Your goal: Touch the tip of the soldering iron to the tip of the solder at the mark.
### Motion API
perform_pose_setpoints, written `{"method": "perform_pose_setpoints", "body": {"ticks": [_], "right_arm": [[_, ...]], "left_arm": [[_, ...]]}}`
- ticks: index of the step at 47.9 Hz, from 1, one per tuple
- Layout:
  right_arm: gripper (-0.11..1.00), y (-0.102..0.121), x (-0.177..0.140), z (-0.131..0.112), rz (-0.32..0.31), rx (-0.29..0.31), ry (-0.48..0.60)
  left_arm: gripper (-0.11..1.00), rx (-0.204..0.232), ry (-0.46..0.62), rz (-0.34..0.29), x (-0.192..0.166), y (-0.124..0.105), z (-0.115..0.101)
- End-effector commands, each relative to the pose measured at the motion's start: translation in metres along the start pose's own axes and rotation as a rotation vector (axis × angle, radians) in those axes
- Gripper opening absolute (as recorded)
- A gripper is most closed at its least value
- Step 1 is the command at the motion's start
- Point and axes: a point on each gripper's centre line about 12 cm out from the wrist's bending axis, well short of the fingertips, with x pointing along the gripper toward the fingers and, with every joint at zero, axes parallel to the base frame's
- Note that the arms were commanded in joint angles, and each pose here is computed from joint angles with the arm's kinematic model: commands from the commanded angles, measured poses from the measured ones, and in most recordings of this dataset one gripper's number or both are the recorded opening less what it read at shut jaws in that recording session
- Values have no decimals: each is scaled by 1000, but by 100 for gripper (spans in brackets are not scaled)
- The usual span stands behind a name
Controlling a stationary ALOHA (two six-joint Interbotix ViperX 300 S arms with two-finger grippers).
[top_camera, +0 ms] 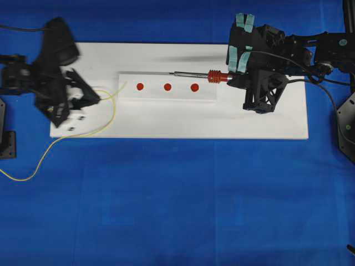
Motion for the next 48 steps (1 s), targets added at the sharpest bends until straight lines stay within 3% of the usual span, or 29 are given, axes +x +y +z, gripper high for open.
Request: {"method": "perform_pose_setpoints", "body": {"ticks": [1, 20, 48], "right_arm": [[7, -2, -9, 6, -7, -1, -37], [7, -6, -8, -1, -21, -11, -21], [7, -7, -6, -4, -26, -18, -18]], "left_arm": [[3, 1, -21, -10, 10, -11, 22], [3, 2, 60, 26, 76, -27, 54], [3, -12, 125, 52, 91, -27, 48]]}}
